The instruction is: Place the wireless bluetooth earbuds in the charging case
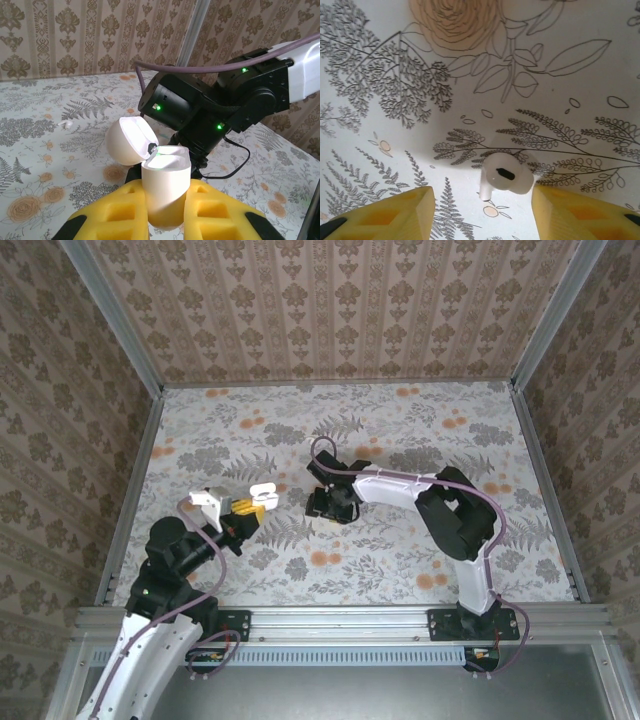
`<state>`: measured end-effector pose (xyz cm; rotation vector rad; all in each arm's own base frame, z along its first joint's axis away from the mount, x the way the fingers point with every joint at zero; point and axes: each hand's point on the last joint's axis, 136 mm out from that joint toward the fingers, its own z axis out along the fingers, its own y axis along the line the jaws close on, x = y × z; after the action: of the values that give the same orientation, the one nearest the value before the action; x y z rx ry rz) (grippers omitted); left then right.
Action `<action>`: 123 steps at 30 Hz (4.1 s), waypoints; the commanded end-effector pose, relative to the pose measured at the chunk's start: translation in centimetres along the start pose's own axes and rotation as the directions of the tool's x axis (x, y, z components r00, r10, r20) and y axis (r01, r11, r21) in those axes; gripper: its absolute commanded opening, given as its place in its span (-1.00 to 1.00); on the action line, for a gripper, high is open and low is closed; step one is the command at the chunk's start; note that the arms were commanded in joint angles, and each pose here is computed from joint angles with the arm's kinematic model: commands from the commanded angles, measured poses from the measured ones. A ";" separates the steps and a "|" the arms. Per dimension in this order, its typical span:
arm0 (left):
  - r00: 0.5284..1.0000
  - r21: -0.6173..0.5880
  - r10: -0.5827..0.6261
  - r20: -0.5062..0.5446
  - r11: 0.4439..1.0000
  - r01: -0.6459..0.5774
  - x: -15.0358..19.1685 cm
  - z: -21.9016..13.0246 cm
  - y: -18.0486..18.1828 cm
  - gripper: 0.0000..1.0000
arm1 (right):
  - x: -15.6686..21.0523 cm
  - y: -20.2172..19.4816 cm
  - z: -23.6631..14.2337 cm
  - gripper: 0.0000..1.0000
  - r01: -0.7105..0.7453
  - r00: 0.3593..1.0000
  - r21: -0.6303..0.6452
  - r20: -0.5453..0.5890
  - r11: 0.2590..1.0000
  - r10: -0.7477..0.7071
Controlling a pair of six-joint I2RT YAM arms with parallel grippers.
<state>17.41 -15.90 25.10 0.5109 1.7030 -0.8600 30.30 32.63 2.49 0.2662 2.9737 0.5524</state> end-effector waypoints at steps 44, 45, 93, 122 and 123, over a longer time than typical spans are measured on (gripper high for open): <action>0.999 0.034 0.031 -0.014 0.999 -0.030 0.7 0.8 0.0 -1.00 | -3.3 -1.8 0.0 -0.35 0.136 0.989 0.199 0.027 0.971 -0.144; 0.999 0.033 0.031 -0.015 0.999 -0.030 0.7 0.8 0.0 -1.00 | -3.3 -1.6 -0.2 -0.36 0.145 0.987 0.200 0.033 0.969 -0.155; 1.000 0.041 0.010 -0.023 0.999 -0.009 0.8 1.1 0.0 -1.00 | -3.0 -2.4 0.1 -0.43 0.343 0.934 0.244 0.011 0.907 -0.356; 0.998 0.102 -0.025 -0.051 0.994 0.030 1.7 2.5 -0.2 -1.00 | -4.0 -1.2 -10.4 -0.64 0.500 0.812 0.311 0.155 0.808 -0.563; 0.998 0.107 -0.027 -0.048 0.994 0.032 1.6 2.6 -0.3 -1.00 | -4.0 -1.1 -11.0 -0.65 0.507 0.803 0.317 0.164 0.802 -0.573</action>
<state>18.57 -17.61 22.42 0.5641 1.7691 -0.9245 33.21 28.54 10.81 -0.4091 2.7121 0.1389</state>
